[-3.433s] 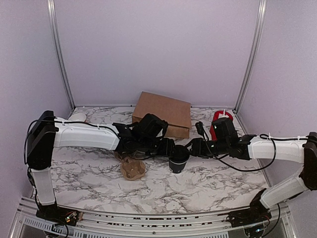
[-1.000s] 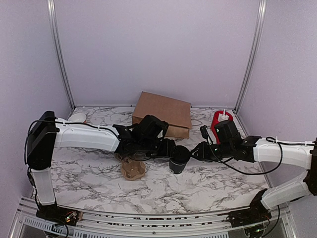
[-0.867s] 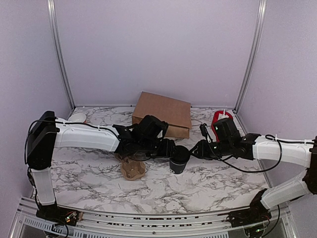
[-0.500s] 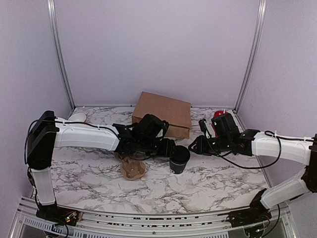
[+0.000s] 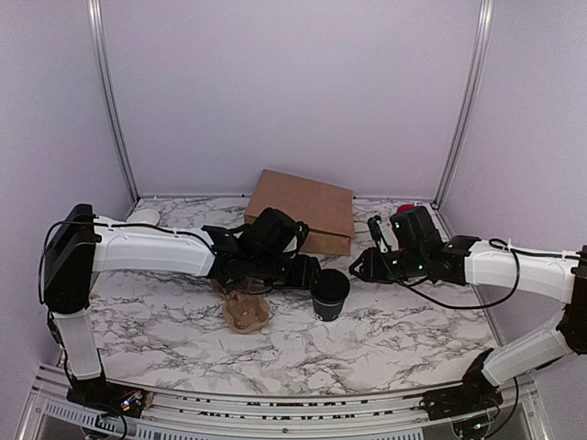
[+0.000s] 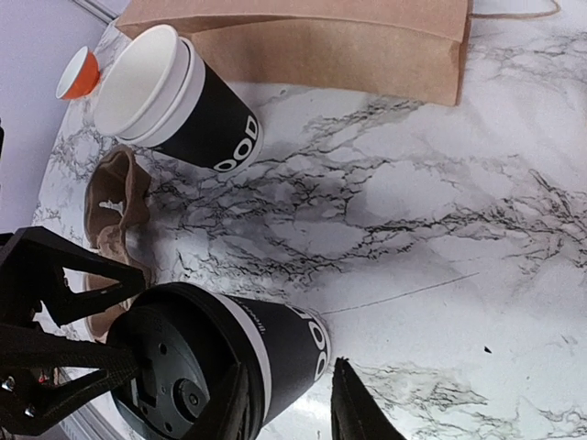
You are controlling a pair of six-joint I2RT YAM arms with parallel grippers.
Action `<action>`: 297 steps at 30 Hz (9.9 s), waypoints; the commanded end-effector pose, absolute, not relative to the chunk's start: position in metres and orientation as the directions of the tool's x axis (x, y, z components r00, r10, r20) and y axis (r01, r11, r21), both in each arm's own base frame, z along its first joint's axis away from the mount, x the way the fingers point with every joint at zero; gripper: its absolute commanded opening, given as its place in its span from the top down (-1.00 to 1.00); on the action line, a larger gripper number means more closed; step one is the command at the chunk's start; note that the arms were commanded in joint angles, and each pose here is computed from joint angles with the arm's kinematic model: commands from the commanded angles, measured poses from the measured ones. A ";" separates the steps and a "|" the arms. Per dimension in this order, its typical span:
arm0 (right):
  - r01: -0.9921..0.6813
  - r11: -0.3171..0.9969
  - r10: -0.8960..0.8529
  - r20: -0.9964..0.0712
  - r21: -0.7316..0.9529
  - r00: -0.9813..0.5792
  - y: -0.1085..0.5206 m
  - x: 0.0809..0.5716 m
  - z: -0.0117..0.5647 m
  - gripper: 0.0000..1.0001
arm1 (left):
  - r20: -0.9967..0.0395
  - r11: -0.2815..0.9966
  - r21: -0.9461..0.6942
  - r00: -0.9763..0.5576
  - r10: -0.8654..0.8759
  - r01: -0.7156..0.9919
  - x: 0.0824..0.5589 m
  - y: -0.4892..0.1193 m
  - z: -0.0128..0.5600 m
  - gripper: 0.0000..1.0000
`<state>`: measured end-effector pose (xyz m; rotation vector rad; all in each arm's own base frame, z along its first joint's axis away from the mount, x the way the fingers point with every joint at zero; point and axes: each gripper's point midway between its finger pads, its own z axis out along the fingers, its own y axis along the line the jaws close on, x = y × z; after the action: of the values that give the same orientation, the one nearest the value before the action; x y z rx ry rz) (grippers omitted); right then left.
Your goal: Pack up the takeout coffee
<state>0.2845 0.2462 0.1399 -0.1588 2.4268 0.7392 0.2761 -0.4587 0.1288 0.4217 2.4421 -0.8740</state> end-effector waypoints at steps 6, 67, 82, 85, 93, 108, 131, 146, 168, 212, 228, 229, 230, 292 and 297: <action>-0.370 0.830 -0.006 -0.658 0.416 -0.753 0.256 0.292 0.175 0.27 | -0.570 0.755 -0.492 -0.816 0.098 0.434 0.261 -0.431 0.147 -0.29; -0.478 0.841 -0.255 -0.595 0.252 -0.762 0.310 0.253 0.129 0.60 | -0.571 0.743 -0.513 -0.817 0.080 0.431 0.268 -0.444 0.152 -0.12; -0.478 0.842 -0.256 -0.593 0.252 -0.763 0.309 0.252 0.129 0.61 | -0.506 0.784 -0.469 -0.851 0.140 0.407 0.265 -0.446 0.100 -0.11; -0.477 0.842 -0.256 -0.592 0.252 -0.764 0.309 0.252 0.128 0.61 | -0.498 0.793 -0.458 -0.855 0.147 0.403 0.264 -0.442 0.092 -0.11; -0.472 0.845 -0.257 -0.584 0.252 -0.770 0.308 0.251 0.122 0.61 | -0.480 0.829 -0.400 -0.860 0.174 0.391 0.263 -0.431 0.068 -0.11; -0.467 0.839 -0.229 -0.597 0.280 -0.769 0.308 0.249 0.133 0.61 | -0.485 0.834 -0.387 -0.856 0.178 0.392 0.266 -0.430 0.067 -0.11; -0.413 0.873 -0.124 -0.702 0.258 -0.701 0.289 0.284 0.198 0.44 | -0.586 0.769 -0.443 -0.798 0.141 0.461 0.274 -0.444 0.155 -0.13; -0.353 0.882 -0.080 -0.639 0.312 -0.765 0.240 0.296 0.160 0.44 | -0.561 0.697 -0.464 -0.790 0.246 0.547 0.225 -0.463 0.148 -0.16; -0.322 0.895 -0.092 -0.581 0.308 -0.809 0.234 0.278 0.134 0.50 | -0.526 0.738 -0.434 -0.810 0.259 0.517 0.243 -0.463 0.115 -0.15; -0.369 0.891 -0.124 -0.641 0.264 -0.758 0.258 0.308 0.150 0.17 | -0.520 0.761 -0.448 -0.829 0.206 0.470 0.276 -0.450 0.119 -0.14; -0.355 0.898 -0.137 -0.601 0.259 -0.787 0.251 0.294 0.133 0.21 | -0.456 0.794 -0.403 -0.852 0.257 0.456 0.257 -0.441 0.073 -0.14; -0.354 0.899 -0.138 -0.598 0.259 -0.789 0.251 0.294 0.131 0.21 | -0.447 0.799 -0.398 -0.856 0.260 0.451 0.255 -0.439 0.067 -0.14; -0.352 0.900 -0.139 -0.595 0.258 -0.792 0.251 0.293 0.129 0.21 | -0.442 0.803 -0.395 -0.859 0.259 0.446 0.255 -0.437 0.064 -0.14; -0.345 0.904 -0.161 -0.547 0.252 -0.821 0.253 0.276 0.105 0.24 | -0.457 0.848 -0.348 -0.862 0.219 0.399 0.270 -0.438 0.046 -0.15; -0.342 0.905 -0.163 -0.537 0.252 -0.828 0.252 0.273 0.101 0.24 | -0.444 0.860 -0.333 -0.869 0.220 0.387 0.267 -0.430 0.036 -0.15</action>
<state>0.3019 0.2557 0.1368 -0.3030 2.4045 0.4956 0.2696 -0.4681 0.1044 0.4789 2.4839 -0.8244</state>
